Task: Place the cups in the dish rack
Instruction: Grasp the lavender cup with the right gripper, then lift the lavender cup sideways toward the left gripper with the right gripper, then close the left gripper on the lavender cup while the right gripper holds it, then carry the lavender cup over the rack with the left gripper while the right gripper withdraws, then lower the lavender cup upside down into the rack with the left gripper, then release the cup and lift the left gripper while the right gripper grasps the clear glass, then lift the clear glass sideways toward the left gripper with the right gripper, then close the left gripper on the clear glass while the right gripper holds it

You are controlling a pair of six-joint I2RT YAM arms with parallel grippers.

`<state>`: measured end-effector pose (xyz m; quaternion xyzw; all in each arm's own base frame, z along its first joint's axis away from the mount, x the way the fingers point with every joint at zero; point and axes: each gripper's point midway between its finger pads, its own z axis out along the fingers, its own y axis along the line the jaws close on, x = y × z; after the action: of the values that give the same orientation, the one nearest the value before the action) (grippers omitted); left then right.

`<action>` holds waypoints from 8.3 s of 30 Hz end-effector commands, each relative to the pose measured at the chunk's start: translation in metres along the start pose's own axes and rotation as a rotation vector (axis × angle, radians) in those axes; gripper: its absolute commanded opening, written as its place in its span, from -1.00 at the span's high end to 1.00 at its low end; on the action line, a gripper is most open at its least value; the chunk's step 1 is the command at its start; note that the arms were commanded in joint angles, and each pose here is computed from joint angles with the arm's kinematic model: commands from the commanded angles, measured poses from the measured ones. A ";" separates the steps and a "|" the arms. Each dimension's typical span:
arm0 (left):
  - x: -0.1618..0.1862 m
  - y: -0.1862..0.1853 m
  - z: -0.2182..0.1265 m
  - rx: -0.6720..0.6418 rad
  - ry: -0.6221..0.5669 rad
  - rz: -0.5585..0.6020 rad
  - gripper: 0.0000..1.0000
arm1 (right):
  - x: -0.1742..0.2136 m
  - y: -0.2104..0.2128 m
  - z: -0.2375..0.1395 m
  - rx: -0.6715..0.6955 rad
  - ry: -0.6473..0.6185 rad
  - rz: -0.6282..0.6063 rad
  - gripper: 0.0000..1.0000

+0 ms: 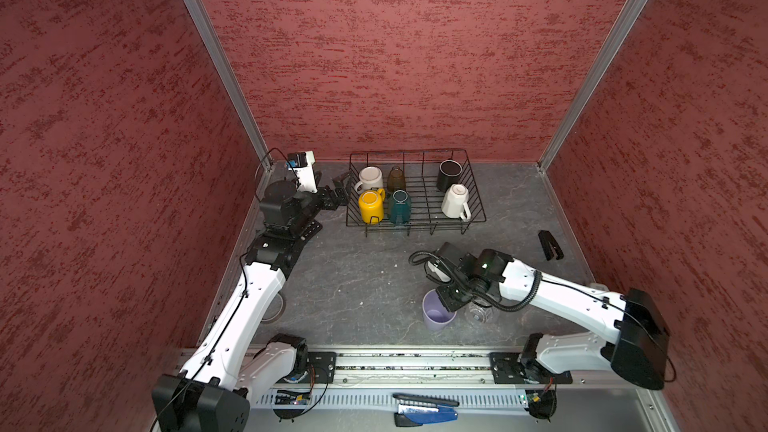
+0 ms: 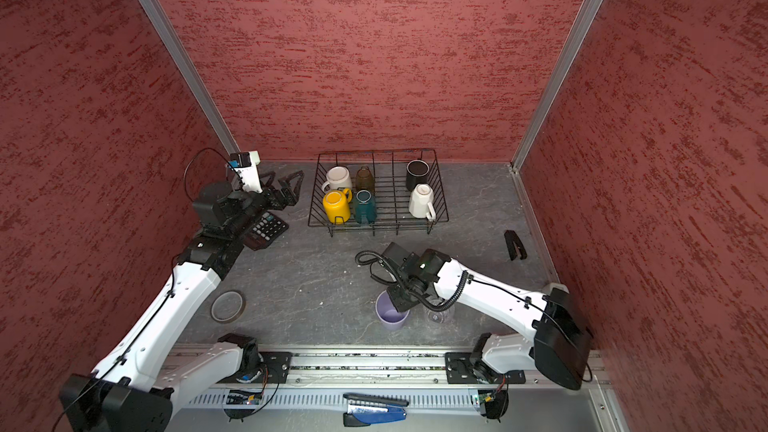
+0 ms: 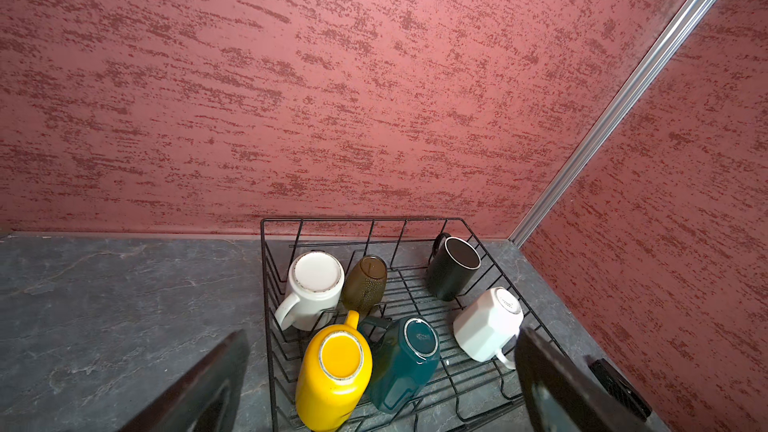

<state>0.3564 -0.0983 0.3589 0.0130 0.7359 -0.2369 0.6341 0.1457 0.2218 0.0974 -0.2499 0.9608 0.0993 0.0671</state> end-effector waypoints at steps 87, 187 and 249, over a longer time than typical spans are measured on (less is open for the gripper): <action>0.086 -0.185 -0.062 1.230 -0.146 0.381 -0.97 | -0.179 0.062 -0.177 -1.244 -0.542 0.039 1.00; 0.016 -0.162 0.166 0.180 0.111 0.264 -1.00 | 0.076 -0.107 -0.060 0.097 -0.073 0.629 0.00; 0.093 -0.163 -0.025 1.036 -0.105 0.283 -0.99 | -0.161 0.025 -0.251 -0.986 -0.781 0.074 1.00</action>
<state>0.2674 -0.2586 0.3090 0.3989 0.5125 -0.4778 0.5915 0.2658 0.2518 0.3417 -0.1096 0.7520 0.5916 0.2692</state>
